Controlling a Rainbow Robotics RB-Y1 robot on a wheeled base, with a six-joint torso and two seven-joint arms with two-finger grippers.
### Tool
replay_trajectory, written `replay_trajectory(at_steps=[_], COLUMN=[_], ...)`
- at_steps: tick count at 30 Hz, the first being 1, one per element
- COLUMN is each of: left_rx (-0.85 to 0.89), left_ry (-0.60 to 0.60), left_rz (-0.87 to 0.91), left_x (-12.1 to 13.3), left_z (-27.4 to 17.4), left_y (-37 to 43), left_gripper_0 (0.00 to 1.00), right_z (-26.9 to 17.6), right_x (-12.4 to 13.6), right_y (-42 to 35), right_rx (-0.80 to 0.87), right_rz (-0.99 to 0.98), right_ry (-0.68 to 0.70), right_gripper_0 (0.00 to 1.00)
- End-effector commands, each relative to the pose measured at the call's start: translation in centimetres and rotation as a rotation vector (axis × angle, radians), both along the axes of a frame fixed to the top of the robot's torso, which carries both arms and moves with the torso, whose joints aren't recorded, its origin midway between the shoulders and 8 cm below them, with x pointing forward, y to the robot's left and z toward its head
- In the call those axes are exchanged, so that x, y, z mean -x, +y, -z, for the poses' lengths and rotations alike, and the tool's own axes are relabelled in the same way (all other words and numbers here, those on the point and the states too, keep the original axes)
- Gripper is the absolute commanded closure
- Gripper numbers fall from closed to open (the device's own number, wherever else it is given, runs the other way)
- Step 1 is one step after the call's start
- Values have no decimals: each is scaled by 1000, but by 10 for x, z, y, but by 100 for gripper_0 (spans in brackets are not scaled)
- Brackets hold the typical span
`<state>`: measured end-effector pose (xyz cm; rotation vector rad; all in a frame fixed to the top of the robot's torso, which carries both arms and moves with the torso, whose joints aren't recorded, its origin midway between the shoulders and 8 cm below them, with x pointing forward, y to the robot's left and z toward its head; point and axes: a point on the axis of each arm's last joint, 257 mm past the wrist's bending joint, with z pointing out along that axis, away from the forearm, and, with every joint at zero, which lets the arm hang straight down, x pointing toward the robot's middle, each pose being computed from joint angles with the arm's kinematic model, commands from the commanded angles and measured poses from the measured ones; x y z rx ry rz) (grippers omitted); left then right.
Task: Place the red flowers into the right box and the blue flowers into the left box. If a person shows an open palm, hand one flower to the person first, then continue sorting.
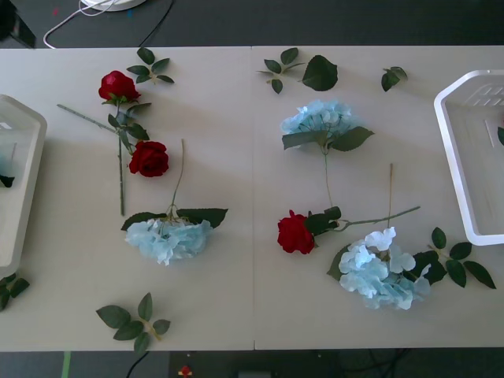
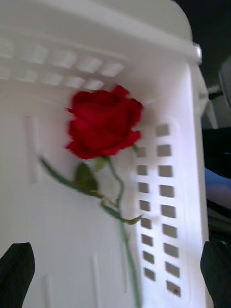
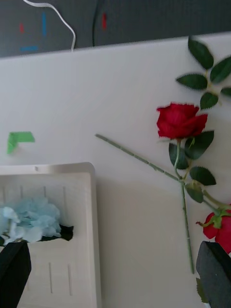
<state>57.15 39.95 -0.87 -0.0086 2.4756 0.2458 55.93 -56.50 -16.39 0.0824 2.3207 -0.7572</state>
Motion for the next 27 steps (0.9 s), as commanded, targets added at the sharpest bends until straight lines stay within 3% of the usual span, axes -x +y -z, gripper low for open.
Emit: replay_trajectory(at_steps=[1,14,27], left_rx=[-72,48,175], left_ry=[34,46,-50], left_rz=[13,64,89], left_x=[-8,-47,-93], left_z=[32,114,177], left_y=[8,-50,-116], left_gripper_0=[0,0,0], right_z=[-35,-14,13], right_x=[25,109,154], right_y=[0,69,139], right_rx=[-28,-256,-709], right_rz=[11,-56,312], right_ry=[-35,-59,-123], right_gripper_0=[0,0,0])
